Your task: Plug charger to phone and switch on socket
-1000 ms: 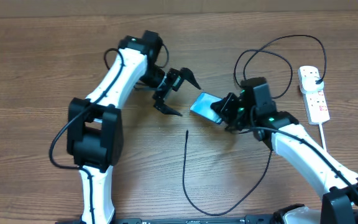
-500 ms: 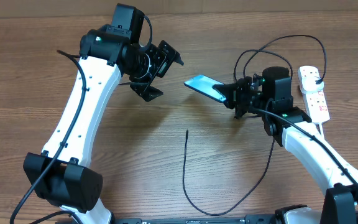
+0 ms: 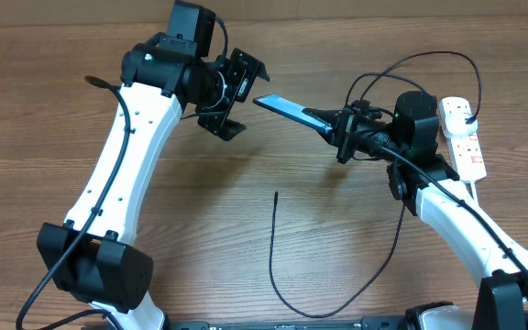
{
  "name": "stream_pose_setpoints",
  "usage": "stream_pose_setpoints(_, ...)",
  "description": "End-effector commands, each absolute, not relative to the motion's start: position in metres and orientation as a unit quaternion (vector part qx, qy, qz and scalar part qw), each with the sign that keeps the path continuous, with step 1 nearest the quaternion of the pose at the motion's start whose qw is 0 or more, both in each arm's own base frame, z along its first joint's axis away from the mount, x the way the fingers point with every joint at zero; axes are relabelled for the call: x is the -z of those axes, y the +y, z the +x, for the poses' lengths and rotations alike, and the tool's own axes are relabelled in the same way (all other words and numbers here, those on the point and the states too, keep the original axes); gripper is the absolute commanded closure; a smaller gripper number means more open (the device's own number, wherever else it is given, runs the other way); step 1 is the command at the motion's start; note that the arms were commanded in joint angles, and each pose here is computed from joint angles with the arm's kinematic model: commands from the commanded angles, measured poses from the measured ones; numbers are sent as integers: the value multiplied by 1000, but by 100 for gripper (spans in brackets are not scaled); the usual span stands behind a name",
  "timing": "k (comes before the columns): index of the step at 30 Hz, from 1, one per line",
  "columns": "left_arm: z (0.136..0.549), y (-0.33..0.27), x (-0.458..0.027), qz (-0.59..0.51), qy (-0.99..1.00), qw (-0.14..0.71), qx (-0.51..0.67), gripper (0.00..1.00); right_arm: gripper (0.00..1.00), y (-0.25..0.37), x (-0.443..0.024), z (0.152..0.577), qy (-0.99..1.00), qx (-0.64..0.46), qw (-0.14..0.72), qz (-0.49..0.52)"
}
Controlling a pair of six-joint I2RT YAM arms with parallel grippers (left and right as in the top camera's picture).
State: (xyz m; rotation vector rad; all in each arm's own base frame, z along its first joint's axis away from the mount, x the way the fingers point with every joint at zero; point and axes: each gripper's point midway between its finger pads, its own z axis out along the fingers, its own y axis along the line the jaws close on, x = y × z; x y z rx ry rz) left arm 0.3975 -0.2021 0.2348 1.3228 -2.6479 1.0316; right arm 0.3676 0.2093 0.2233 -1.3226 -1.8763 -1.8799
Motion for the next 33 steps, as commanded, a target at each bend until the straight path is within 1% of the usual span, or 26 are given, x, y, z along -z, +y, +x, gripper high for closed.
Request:
stream_pose_setpoints(1,399,-209,-238,441,-835,2,-330,0,96,223,-239,360,-611,639,136,-447)
stream_pose_setpoints(16,396,-215,-234,475,-821,6,-317,1,96,230,-245,360,-610,648,128,-437)
stream_pose_setpoints(19,395,-217,-232,475,-822,7,-314,0,96,230,-245,360,-610,648,128,-438)
stream_pose_setpoints(25,393,-224,-229,474,-824,11,-310,3,96,228,-245,364,-606,648,118,-445)
stream_pose_setpoints(30,392,-228,-228,472,-826,6,-307,0,96,227,-244,366,-604,649,112,-449)
stream_pose_setpoints(33,394,-226,-226,467,-832,-7,-300,0,96,227,-249,368,-602,656,103,-443)
